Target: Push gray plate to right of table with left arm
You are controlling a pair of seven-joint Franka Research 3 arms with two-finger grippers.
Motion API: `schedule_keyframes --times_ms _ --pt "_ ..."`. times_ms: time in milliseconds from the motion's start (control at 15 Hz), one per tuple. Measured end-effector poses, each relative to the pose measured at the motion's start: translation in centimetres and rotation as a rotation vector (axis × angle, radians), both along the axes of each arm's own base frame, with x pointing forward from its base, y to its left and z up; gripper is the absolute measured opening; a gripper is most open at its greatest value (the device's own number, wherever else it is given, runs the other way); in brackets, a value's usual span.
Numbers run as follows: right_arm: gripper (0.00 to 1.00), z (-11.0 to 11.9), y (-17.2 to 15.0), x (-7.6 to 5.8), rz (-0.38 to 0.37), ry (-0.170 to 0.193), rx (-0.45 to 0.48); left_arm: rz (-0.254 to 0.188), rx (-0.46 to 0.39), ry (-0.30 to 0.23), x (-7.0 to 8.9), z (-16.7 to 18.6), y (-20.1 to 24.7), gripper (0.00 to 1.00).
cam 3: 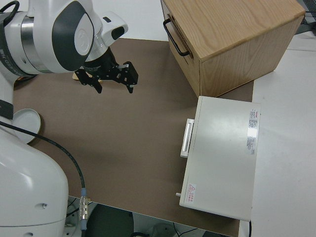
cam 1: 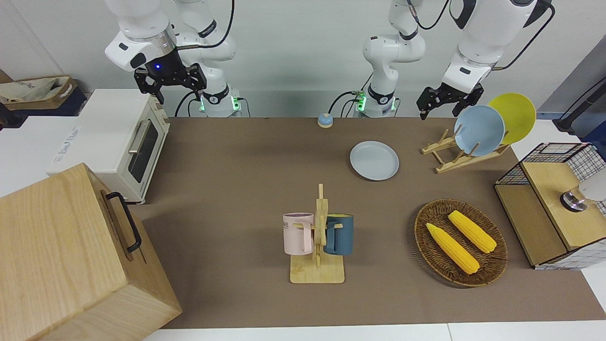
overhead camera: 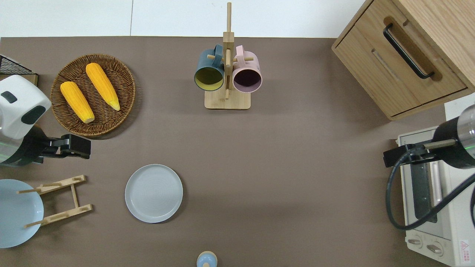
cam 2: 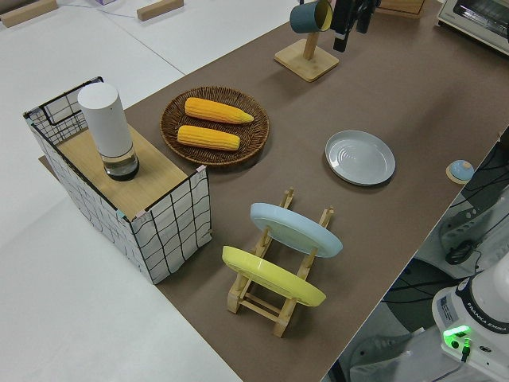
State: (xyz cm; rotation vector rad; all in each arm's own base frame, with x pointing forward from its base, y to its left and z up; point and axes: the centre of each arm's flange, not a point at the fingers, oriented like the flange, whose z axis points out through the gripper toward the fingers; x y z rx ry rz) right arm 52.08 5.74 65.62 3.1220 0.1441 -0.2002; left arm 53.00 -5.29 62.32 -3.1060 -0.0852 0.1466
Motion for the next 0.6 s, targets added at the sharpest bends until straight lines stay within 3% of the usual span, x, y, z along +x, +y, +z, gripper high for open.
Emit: schedule_keyframes --times_ms 600 --pt "0.99 0.00 0.00 0.00 0.000 0.000 0.000 0.002 0.001 0.014 -0.73 -0.39 0.04 1.00"
